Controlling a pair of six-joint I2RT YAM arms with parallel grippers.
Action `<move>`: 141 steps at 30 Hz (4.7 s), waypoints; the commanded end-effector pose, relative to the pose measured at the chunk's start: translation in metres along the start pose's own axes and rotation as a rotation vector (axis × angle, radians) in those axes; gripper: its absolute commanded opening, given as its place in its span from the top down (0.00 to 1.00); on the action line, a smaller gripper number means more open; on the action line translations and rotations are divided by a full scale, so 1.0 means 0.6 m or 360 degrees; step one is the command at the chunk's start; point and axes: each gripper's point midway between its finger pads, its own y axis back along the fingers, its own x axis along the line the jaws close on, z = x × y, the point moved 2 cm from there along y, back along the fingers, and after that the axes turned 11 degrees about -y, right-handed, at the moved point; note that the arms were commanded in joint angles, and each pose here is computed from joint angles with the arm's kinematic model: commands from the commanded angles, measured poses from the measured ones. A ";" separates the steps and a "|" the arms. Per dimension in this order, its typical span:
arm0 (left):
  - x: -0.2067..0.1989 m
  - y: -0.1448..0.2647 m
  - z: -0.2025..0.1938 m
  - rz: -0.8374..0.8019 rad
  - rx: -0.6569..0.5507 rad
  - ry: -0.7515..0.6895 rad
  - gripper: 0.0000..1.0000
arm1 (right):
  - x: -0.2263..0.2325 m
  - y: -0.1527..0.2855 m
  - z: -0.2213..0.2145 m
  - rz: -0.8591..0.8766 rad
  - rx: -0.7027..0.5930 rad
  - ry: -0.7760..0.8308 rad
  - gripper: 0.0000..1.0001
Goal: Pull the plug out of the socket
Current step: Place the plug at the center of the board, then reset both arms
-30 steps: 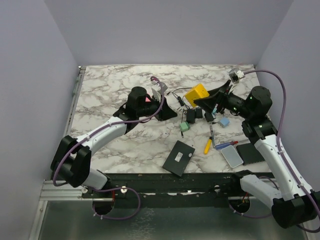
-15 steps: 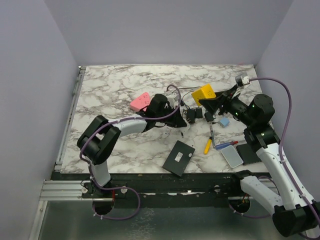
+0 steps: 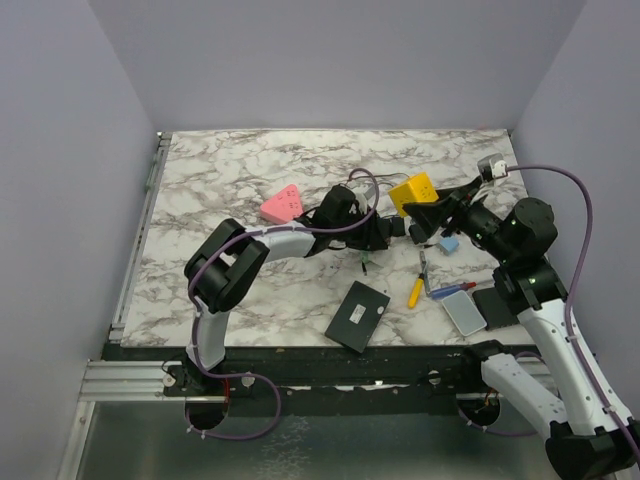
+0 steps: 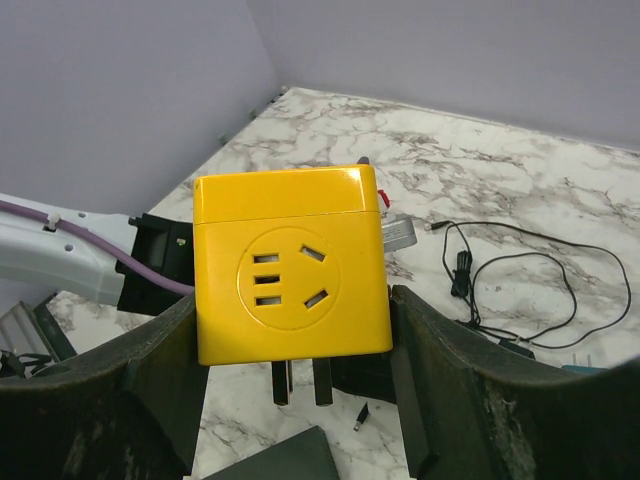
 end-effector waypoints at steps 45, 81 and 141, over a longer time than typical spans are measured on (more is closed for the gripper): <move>0.226 0.567 0.205 0.1564 -0.0786 -0.0208 0.01 | 0.076 -0.214 -0.242 -0.0094 0.0454 0.0114 0.99; 0.228 0.613 0.200 0.1786 -0.0808 -0.0269 0.01 | 0.083 -0.345 -0.431 -0.0298 0.0709 0.0288 0.29; 0.164 0.724 0.118 0.2076 -0.1139 -0.0248 0.01 | -0.178 -0.007 -0.016 -0.0971 -0.0263 0.0289 0.14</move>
